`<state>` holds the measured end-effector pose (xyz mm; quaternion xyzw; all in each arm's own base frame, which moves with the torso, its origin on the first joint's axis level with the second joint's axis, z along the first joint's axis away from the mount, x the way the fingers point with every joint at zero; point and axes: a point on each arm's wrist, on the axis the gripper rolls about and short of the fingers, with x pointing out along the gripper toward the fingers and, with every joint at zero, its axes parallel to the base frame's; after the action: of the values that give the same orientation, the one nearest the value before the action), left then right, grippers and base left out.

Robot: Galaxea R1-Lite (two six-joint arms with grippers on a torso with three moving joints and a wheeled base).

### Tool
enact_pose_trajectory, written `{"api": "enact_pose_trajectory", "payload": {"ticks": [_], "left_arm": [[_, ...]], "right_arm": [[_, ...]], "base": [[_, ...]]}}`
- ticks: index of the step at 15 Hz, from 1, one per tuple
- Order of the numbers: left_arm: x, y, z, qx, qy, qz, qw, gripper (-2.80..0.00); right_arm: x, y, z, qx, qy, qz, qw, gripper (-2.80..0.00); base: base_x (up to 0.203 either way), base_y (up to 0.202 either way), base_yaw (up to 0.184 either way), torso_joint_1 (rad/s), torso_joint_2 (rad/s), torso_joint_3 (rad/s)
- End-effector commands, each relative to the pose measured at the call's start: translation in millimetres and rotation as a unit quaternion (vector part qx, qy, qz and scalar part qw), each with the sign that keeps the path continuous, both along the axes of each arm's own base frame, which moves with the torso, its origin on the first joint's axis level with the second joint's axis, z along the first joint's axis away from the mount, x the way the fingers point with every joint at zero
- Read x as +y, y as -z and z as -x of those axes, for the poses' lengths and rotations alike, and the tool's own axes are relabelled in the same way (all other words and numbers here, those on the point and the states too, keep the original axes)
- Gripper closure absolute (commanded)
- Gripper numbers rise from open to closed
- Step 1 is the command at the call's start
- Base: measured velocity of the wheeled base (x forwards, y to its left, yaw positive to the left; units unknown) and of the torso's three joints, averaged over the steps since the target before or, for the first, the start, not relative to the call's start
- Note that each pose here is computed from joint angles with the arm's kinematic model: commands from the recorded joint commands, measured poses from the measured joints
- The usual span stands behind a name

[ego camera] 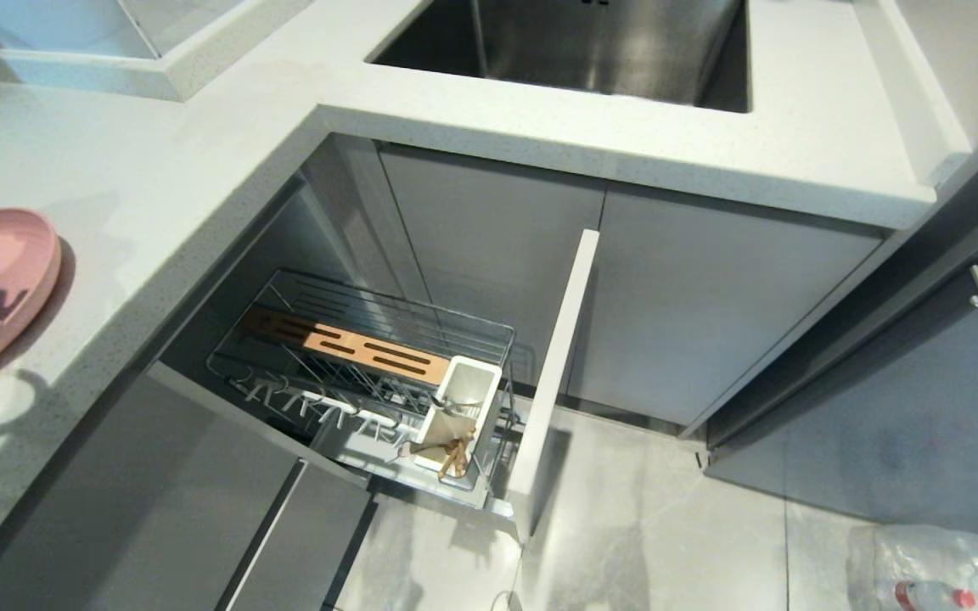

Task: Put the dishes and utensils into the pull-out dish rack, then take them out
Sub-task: Take the bowl out of the cupboard, then take the spoon out of the cupboard

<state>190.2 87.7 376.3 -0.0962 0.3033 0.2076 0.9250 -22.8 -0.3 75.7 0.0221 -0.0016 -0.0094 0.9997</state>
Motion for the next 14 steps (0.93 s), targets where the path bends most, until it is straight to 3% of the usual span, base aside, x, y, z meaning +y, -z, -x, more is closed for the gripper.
{"api": "enact_pose_trajectory", "payload": {"ticks": [1,3,4,7,9,11,12,14], "left_arm": [[-8.2,-11.6,17.9,-0.029,-0.003,-0.016,0.9995,-2.80],[-18.8,-27.0,40.6,-0.074,-0.009,-0.044,0.9963,-2.80],[-24.4,-34.6,53.2,-0.098,-0.013,-0.059,0.9933,0.00],[-43.2,-57.2,92.2,-0.184,-0.023,-0.105,0.9770,0.00],[-56.2,-67.7,115.9,-0.237,-0.013,-0.116,0.9645,0.00],[-66.9,-76.9,131.1,-0.300,0.008,-0.096,0.9492,0.00],[-71.8,-81.8,138.8,-0.338,0.023,-0.080,0.9376,0.00],[-78.0,-90.3,147.8,-0.422,0.046,-0.024,0.9051,0.00]], "right_arm": [[0.0,-0.1,0.0,0.000,0.000,0.000,1.000,0.00],[0.0,-0.1,-0.1,0.000,0.000,0.000,1.000,0.00],[0.0,-0.1,0.0,0.000,0.000,0.000,1.000,0.00],[0.0,0.0,0.0,0.000,0.000,0.000,1.000,0.00],[0.0,-0.1,0.0,0.000,0.000,0.000,1.000,0.00],[0.0,-0.1,0.0,0.000,0.000,0.000,1.000,0.00],[0.0,-0.1,-0.1,0.001,0.000,0.000,1.000,0.00],[0.0,-0.1,0.0,0.000,0.000,0.000,1.000,0.00]], "base": [[0.000,0.000,0.000,0.000,0.00,0.000],[0.000,0.000,0.000,0.000,0.00,0.000],[0.000,0.000,0.000,0.000,0.00,0.000],[0.000,0.000,0.000,0.000,0.00,0.000],[0.000,0.000,0.000,0.000,0.00,0.000],[0.000,0.000,0.000,0.000,0.00,0.000],[0.000,0.000,0.000,0.000,0.00,0.000],[0.000,0.000,0.000,0.000,0.00,0.000]]}}
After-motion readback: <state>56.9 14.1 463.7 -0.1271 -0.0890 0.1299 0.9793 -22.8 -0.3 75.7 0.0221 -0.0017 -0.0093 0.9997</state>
